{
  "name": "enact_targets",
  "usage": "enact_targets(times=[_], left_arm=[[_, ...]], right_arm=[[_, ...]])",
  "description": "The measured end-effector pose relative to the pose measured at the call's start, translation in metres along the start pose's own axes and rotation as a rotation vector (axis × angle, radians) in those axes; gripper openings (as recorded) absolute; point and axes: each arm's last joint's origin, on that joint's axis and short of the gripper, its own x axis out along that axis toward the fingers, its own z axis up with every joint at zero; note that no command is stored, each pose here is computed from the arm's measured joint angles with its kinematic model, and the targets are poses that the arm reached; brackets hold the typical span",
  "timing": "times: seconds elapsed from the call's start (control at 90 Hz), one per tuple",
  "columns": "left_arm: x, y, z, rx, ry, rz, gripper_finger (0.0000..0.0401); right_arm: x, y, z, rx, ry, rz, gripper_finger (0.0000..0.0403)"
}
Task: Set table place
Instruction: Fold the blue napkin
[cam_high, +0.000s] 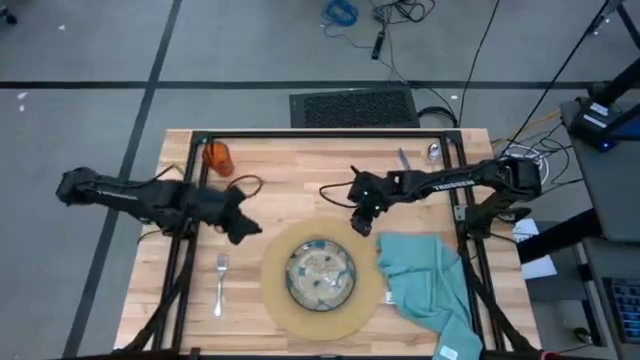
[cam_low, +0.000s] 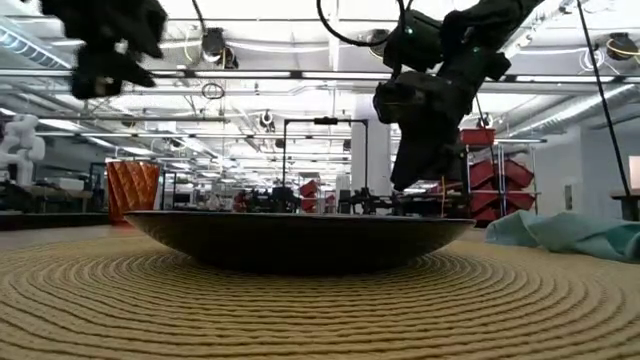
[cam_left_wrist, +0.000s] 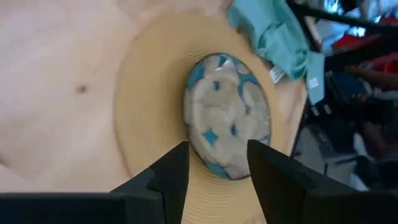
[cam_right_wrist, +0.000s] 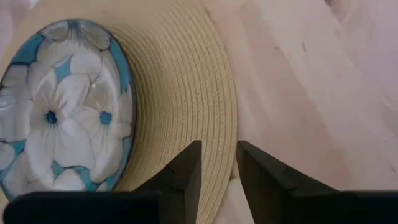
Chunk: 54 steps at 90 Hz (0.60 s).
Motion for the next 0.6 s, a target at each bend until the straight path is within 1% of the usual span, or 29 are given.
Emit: enact_targets(times=[0.1,0.178,0.289,0.389,0.5,0.6], left_arm=[[-0.001,-0.007,-0.013,0.023,-0.066,0.026,0.0145],[0.006,-0.013,-0.019,0.042,-0.078,0.035,0.0145],[0.022,-0.019,-0.026,0.09,-0.072,0.062,0.0145],[0.038,-0.023,-0.03,0.155,-0.062,0.082,0.0145],[0.056,-0.032,-0.028,0.273,-0.09,0.043,0.0145],[0.071,-0.043,-0.02,0.387,-0.11,-0.078,0.0145]], right_arm=[[-0.003,-0.002,-0.012,0.072,0.098,-0.073,0.0093],[-0.01,0.002,-0.025,0.124,0.182,-0.133,0.0093],[-0.026,0.02,-0.044,0.164,0.259,-0.173,0.0093],[-0.043,0.044,-0.06,0.197,0.258,-0.163,0.0093],[-0.061,0.074,-0.084,0.244,0.236,-0.139,0.0093],[-0.073,0.1,-0.108,0.288,0.245,-0.085,0.0093]])
